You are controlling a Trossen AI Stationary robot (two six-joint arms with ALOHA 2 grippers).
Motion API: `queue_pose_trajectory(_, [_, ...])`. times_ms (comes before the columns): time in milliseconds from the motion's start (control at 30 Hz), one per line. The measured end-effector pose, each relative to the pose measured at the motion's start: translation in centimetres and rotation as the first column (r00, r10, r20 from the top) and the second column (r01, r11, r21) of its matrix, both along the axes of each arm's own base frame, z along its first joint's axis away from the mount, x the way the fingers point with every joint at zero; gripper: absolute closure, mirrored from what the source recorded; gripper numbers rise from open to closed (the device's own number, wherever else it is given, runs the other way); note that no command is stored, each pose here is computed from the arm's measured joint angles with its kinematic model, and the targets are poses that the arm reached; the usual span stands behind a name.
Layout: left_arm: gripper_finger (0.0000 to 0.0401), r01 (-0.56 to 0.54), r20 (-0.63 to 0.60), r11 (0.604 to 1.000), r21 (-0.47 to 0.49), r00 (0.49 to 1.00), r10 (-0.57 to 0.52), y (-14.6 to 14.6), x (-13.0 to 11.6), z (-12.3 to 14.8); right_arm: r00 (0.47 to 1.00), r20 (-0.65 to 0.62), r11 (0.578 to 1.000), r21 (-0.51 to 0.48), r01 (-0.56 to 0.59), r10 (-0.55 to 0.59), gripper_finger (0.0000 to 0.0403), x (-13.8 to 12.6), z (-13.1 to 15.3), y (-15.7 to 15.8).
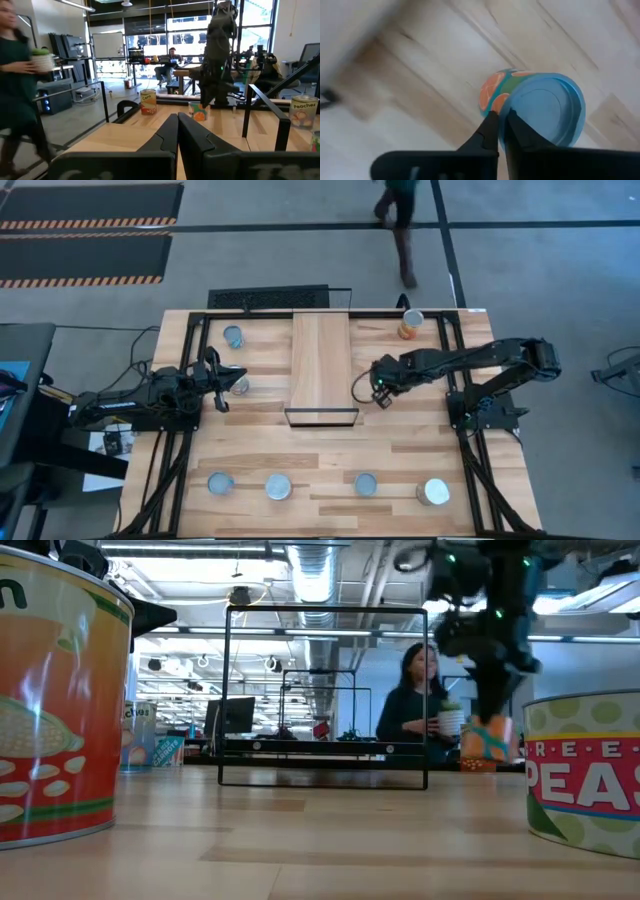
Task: Pick and place cans onto a shelf
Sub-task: Put the small dark green can on the shelf
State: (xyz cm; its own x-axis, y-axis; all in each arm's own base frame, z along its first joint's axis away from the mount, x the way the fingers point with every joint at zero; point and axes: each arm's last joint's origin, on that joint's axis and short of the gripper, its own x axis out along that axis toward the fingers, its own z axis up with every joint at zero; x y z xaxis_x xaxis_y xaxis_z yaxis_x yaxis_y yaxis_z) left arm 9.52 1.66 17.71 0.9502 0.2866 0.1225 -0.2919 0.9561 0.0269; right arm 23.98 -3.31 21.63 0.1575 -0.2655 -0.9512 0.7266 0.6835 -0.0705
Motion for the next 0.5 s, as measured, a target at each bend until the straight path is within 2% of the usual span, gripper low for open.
queue_pose_trajectory(100, [0.0401,0.0,0.0,1.0,0.0,1.0,0.0,0.0,0.0,0.0,0.997,0.048,0.998,-0.037,-0.052,0.054,0.0374,1.6,2.4,-1.6])
queue_pose_trajectory(267, [0.0401,0.001,0.001,1.0,-0.003,1.0,-0.001,0.0,0.0,0.0,0.982,0.074,0.977,-0.137,-0.164,0.175,0.0391,4.8,5.8,-5.5])
queue_pose_trajectory(367, [0.0401,0.001,0.001,1.0,-0.003,1.0,-0.001,0.0,0.0,0.0,0.965,0.048,0.954,-0.174,-0.245,0.256,0.0391,7.1,6.8,-8.3])
queue_pose_trajectory(500, [0.0401,0.0,-0.003,1.0,-0.003,1.0,0.0,0.0,0.0,0.0,0.933,0.004,0.917,-0.19,-0.351,0.359,0.0386,10.2,6.8,-12.3])
